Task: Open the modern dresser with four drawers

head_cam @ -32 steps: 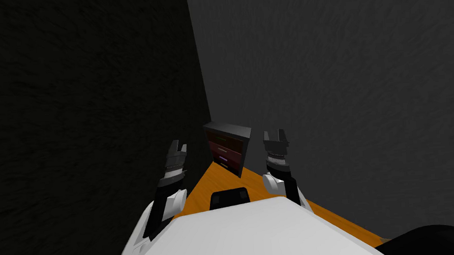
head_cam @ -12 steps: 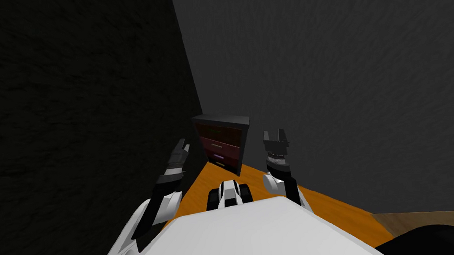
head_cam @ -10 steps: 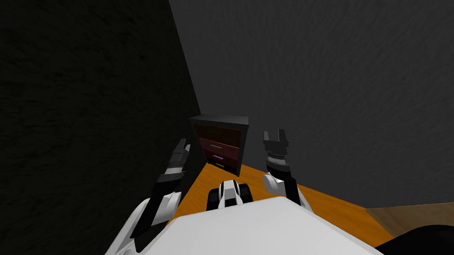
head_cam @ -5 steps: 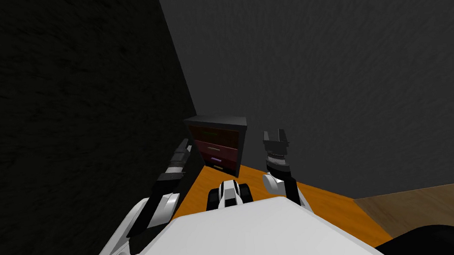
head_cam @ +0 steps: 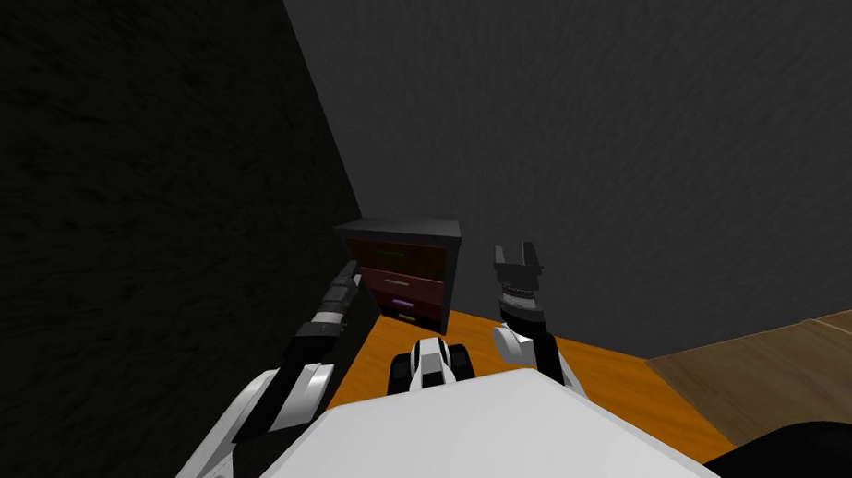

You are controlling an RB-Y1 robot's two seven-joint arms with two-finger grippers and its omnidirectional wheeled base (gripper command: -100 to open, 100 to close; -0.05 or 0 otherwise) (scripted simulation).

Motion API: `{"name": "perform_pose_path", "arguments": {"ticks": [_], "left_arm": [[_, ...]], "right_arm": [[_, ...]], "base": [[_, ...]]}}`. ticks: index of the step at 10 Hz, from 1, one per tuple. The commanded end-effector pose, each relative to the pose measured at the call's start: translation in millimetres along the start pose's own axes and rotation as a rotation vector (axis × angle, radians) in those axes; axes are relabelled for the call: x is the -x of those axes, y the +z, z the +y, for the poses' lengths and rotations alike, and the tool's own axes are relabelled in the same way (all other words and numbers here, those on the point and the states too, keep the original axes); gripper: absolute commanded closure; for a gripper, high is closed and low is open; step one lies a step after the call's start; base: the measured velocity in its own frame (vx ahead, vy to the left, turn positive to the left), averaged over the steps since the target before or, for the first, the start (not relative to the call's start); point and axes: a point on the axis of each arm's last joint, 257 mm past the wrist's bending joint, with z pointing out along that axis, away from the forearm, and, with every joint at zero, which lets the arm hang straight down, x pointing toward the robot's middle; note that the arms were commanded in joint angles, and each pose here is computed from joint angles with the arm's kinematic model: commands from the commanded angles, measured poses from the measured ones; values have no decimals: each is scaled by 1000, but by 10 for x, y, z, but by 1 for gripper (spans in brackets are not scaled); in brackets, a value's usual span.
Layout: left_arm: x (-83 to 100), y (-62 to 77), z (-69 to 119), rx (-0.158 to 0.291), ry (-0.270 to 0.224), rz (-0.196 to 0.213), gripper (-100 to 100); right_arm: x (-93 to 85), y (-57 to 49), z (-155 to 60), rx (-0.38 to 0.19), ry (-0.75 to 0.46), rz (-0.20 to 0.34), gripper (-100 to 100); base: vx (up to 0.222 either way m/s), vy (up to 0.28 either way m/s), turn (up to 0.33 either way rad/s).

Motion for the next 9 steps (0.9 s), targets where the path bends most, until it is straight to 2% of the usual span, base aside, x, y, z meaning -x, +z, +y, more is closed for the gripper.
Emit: {"name": "perform_pose_path", "arguments": {"ticks": [1,9], "left_arm": [[-36,-7,57,39,9,21,-100],[-131,-71,300,188,56,89,-100]], "right_arm": [[0,0,0,0,0,0,0],[0,0,0,0,0,0,0]], "base": [[44,13,-85],[51,20,-123]]}}
